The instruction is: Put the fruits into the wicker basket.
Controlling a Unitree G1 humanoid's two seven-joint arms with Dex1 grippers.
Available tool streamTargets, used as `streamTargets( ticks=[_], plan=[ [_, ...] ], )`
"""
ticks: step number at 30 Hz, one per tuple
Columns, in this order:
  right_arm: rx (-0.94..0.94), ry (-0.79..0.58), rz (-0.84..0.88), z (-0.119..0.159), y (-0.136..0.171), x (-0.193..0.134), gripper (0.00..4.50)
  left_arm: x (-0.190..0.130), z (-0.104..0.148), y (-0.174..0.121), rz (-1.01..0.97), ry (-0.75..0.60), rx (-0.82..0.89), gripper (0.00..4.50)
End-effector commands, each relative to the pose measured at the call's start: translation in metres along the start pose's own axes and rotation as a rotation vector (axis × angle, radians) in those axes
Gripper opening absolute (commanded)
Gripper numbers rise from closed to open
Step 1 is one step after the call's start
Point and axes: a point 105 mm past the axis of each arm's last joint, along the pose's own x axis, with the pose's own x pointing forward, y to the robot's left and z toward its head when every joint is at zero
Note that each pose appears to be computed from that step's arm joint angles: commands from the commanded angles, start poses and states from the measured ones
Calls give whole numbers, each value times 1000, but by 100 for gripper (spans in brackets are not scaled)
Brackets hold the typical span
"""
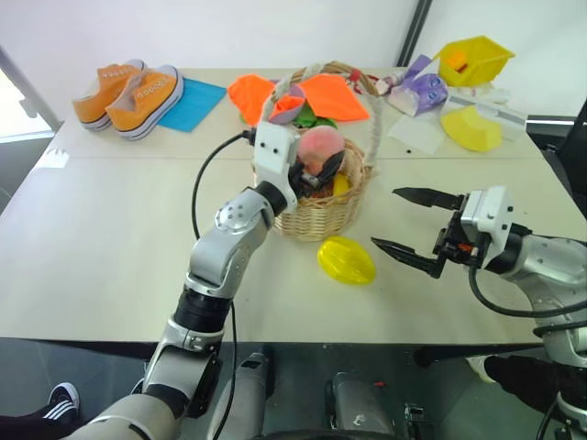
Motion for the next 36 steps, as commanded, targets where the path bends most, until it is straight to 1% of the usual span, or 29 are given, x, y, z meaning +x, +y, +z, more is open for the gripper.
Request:
streamTargets(
  ticks=[1, 3, 5, 7, 9, 11, 14, 16, 17, 19, 21, 24, 26, 30, 32, 34, 35, 36],
  plan=[
    [-47, -17, -14, 12, -2, -2, 450, -3, 15, 3, -16, -46, 8, 445],
    [-45, -17, -11, 12, -2, -1, 450, -6, 17, 0, -48, -47, 11, 445],
    [-33, -23, -1, 13, -2, 2, 450, -14, 20, -2, -84, -50, 68, 445],
    [-7, -27, 15, 14, 0, 6, 450, -27, 31, -4, -134, -83, 75, 445],
    [16, 2, 52, 10, 7, 10, 450, -40, 39, 2, -123, -95, 149, 445],
    [43, 33, 87, 4, 14, 12, 450, -61, 47, -3, -216, -98, 111, 445],
    [85, 68, 124, -4, 24, 20, 450, -106, 52, -18, -415, -59, 121, 445],
    [88, 84, 156, -9, 32, 27, 450, -131, 47, -9, -444, 15, 153, 445],
    [91, 106, 161, -15, 35, 32, 450, -146, 42, -4, -467, 77, 147, 445],
    [48, 161, 150, -28, 35, 39, 450, -168, 31, 3, -486, 169, 194, 445],
    [22, 204, 147, -38, 35, 42, 450, -185, 18, 4, -511, 245, 231, 445],
    [17, 248, 194, -49, 42, 39, 450, -199, 10, 3, -525, 283, 245, 445],
    [-59, 312, 209, -65, 42, 35, 450, -202, 7, 3, -523, 287, 252, 445],
    [-71, 312, 164, -72, 35, 36, 450, -204, 2, -1, -521, 279, 263, 445],
    [-69, 298, 150, -72, 33, 36, 394, -204, 2, -2, -515, 272, 258, 450],
    [-57, 283, 149, -72, 31, 34, 323, -204, 0, -2, -513, 267, 260, 450],
    [-58, 282, 157, -72, 32, 33, 305, -204, 0, -2, -513, 265, 261, 450],
    [-43, 277, 164, -72, 32, 30, 299, -204, 0, -3, -513, 262, 263, 450]
  ],
)
